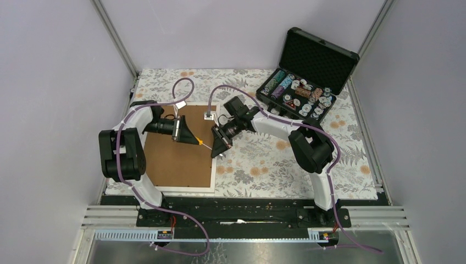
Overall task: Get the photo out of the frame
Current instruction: Adjust the screwdriver.
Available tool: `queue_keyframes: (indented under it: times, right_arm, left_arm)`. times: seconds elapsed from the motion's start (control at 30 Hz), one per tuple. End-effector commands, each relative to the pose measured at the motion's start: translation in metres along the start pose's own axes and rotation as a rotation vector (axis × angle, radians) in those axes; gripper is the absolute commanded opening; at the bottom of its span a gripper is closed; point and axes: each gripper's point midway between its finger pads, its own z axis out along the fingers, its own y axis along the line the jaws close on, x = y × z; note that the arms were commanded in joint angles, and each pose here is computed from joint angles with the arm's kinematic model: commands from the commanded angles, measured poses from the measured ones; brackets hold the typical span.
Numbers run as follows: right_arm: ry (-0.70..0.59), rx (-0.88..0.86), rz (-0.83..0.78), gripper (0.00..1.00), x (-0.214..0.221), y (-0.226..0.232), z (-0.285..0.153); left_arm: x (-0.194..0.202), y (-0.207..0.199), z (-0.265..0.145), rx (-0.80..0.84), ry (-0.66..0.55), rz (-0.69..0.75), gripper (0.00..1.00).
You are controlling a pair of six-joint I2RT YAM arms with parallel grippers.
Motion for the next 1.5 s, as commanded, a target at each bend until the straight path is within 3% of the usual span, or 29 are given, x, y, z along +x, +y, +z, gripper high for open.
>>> queue_keyframes:
  times: [0.0, 0.6, 0.77, 0.87, 0.9, 1.0, 1.13, 1.27, 1.47]
  right_arm:
    - [0.033, -0.031, -0.099, 0.00, -0.002, 0.020, -0.008]
    - [0.096, -0.067, -0.122, 0.00, 0.004, 0.034, 0.006]
    - [0.097, -0.071, -0.119, 0.00, 0.004, 0.035, 0.007]
    - [0.095, -0.072, -0.115, 0.00, 0.002, 0.036, 0.006]
    - [0.094, -0.062, -0.114, 0.07, 0.001, 0.035, 0.006]
    - [0.091, -0.017, -0.120, 0.52, -0.004, 0.032, 0.003]
    - [0.050, 0.070, -0.148, 0.96, -0.022, 0.033, -0.011]
    - [-0.060, 0.173, -0.153, 1.00, -0.050, 0.030, -0.042]
    - [-0.241, 0.380, -0.101, 1.00, -0.076, 0.005, -0.110]
  left_arm:
    - [0.020, -0.031, -0.003, 0.067, 0.029, 0.102, 0.47]
    - [0.029, -0.039, 0.010, 0.117, 0.061, 0.055, 0.39]
    - [0.031, -0.039, 0.010, 0.115, 0.063, 0.060, 0.21]
    - [0.031, -0.042, 0.009, 0.113, 0.061, 0.074, 0.04]
    - [0.031, -0.044, 0.009, 0.112, 0.058, 0.084, 0.00]
    - [0.021, -0.049, 0.006, 0.090, 0.046, 0.092, 0.00]
    - [-0.002, -0.040, 0.000, -0.070, 0.001, 0.126, 0.00]
    - [-0.021, -0.040, -0.011, -0.229, -0.064, 0.167, 0.00]
    - [-0.033, -0.053, -0.023, -0.293, -0.108, 0.274, 0.00]
